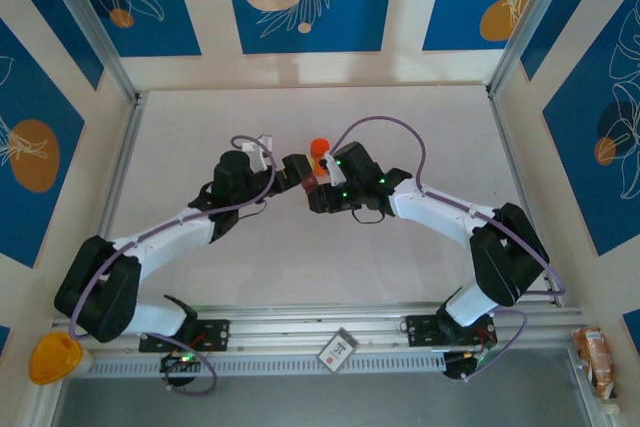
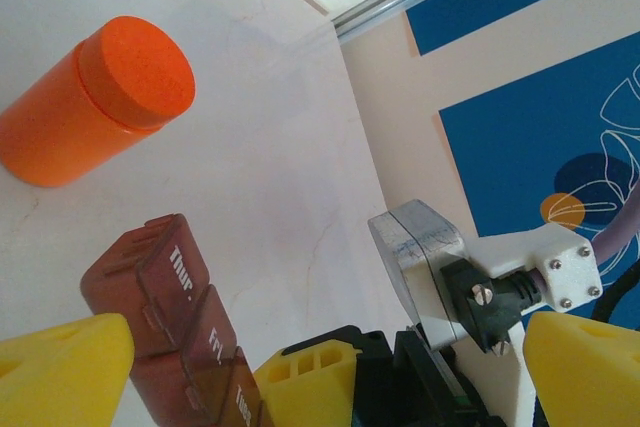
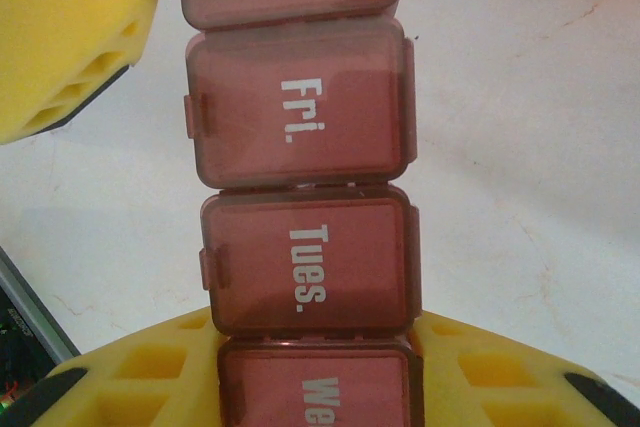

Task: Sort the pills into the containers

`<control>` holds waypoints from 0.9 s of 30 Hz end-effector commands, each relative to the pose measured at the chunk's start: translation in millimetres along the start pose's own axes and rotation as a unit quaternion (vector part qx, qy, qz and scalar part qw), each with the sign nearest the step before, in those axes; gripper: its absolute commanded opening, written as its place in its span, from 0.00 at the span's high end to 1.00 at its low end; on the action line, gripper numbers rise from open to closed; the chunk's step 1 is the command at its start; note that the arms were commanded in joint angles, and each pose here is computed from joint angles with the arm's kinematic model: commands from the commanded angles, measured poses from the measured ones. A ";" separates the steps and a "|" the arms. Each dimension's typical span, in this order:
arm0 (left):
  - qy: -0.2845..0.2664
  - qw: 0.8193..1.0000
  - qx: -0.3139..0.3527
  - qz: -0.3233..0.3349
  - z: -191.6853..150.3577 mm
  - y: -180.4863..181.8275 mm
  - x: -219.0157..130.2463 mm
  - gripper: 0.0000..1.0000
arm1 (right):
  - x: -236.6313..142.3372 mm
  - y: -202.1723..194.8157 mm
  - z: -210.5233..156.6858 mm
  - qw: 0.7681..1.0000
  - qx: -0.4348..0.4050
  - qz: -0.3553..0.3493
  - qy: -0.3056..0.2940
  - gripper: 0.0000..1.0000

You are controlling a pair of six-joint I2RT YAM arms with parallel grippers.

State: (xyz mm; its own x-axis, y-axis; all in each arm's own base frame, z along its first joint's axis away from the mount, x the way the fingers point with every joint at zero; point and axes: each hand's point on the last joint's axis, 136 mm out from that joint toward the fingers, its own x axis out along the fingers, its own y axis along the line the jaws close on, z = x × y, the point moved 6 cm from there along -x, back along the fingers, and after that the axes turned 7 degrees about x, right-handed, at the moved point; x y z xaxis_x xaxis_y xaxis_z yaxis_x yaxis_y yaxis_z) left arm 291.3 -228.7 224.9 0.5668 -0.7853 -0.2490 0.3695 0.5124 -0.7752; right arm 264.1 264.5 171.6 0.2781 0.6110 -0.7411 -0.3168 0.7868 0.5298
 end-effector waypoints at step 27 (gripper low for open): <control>-0.015 1.000 0.011 -0.006 6.1 -11.8 9.6 0.00 | 4.6 10.7 -8.4 1.000 -0.008 0.024 0.012 0.67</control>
State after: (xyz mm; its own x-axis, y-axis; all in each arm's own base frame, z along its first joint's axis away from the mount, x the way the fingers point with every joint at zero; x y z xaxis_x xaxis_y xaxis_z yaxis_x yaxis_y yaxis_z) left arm 292.6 -232.2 219.1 0.5755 -0.7729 -0.2671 0.3550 0.5303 -0.7699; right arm 261.4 269.3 170.4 0.2674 0.6189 -0.7386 -0.3225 0.7797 0.5367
